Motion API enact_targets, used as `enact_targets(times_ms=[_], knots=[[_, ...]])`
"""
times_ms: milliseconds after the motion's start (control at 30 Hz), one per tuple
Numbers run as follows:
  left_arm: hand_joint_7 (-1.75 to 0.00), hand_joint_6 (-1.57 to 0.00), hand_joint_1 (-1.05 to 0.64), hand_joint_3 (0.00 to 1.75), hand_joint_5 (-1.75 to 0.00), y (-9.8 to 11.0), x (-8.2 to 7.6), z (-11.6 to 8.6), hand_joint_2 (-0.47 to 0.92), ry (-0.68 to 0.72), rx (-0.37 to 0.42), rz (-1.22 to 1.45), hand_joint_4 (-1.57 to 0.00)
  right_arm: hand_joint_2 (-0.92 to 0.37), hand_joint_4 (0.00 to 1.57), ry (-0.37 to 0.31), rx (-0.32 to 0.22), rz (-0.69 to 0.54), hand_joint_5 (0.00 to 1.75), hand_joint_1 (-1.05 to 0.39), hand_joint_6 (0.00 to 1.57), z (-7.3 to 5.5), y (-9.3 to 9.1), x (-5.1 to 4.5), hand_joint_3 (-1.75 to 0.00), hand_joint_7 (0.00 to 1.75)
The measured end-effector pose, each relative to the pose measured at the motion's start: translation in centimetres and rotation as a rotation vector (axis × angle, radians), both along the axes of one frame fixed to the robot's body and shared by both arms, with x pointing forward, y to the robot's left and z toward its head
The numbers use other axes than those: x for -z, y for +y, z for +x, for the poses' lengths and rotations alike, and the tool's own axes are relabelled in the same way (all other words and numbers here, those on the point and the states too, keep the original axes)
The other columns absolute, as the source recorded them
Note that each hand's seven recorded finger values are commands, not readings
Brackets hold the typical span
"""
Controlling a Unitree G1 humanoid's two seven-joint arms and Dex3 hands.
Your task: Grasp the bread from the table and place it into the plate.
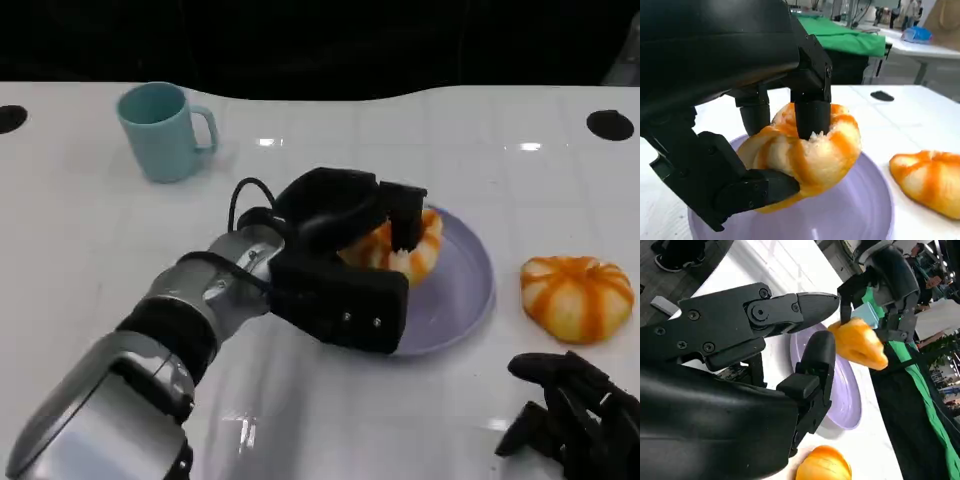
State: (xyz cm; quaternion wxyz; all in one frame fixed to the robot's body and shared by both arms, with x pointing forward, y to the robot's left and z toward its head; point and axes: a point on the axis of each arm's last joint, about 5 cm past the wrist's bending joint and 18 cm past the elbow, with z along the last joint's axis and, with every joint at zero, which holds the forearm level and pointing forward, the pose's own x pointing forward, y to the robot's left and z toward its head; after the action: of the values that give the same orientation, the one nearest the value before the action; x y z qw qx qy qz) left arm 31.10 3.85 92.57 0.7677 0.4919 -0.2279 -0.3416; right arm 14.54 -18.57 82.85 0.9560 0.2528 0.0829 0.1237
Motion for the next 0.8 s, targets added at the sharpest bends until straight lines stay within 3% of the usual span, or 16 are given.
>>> enact_targets(times_ms=[100,133,200,267,400,467,567,800], knots=[[-0.15,-0.70,-0.24,0.19,-0.85,0.1,0.1,0.0,0.91,0.061,0.003,-0.001,-0.55,-0.92,0.66,0.000,0.001,0.002,1.49,-0.61,0.74,0.0,0.0,0.01,-0.21,0.92],[-0.10,-0.65,-0.28,0.18,-0.78,0.1,0.1,0.0,0.92,0.070,0.004,0.005,-0.49,-0.92,0.66,0.000,0.001,0.003,1.49,-0.61,0.74,0.0,0.0,0.01,-0.21,0.92],[-0.02,-0.50,-0.41,0.19,-0.36,0.1,0.1,0.1,0.92,0.076,0.008,0.018,-0.42,-0.92,0.66,0.000,0.001,0.004,1.48,-0.61,0.73,0.0,0.0,0.01,-0.21,0.92],[-0.01,-0.41,-0.48,0.20,-0.21,0.0,0.0,0.2,0.92,0.082,0.007,0.053,-0.35,-0.92,0.66,-0.002,-0.001,0.006,1.48,-0.61,0.73,0.0,0.0,0.01,-0.21,0.92],[0.00,-0.32,-0.60,0.28,-0.11,0.0,-0.3,0.4,0.92,0.105,-0.001,0.128,-0.27,-0.92,0.66,-0.009,-0.008,0.009,1.48,-0.61,0.74,0.0,0.0,0.02,-0.21,0.91],[0.00,-0.25,-0.73,0.44,-0.07,0.0,-0.2,0.5,0.92,0.116,-0.006,0.153,-0.19,-0.92,0.65,-0.009,-0.008,0.008,1.48,-0.62,0.73,0.0,0.0,0.02,-0.22,0.91],[0.00,-0.23,-0.79,0.51,-0.05,0.0,-0.2,0.5,0.92,0.116,-0.006,0.176,-0.17,-0.92,0.65,-0.008,-0.008,0.006,1.48,-0.62,0.73,0.0,0.0,0.02,-0.22,0.91],[-0.02,-0.25,-0.78,0.52,-0.07,0.7,-1.3,1.0,0.92,0.093,-0.003,0.136,-0.21,-0.92,0.66,-0.009,-0.007,0.008,1.48,-0.62,0.75,0.0,0.0,0.02,-0.20,0.90]])
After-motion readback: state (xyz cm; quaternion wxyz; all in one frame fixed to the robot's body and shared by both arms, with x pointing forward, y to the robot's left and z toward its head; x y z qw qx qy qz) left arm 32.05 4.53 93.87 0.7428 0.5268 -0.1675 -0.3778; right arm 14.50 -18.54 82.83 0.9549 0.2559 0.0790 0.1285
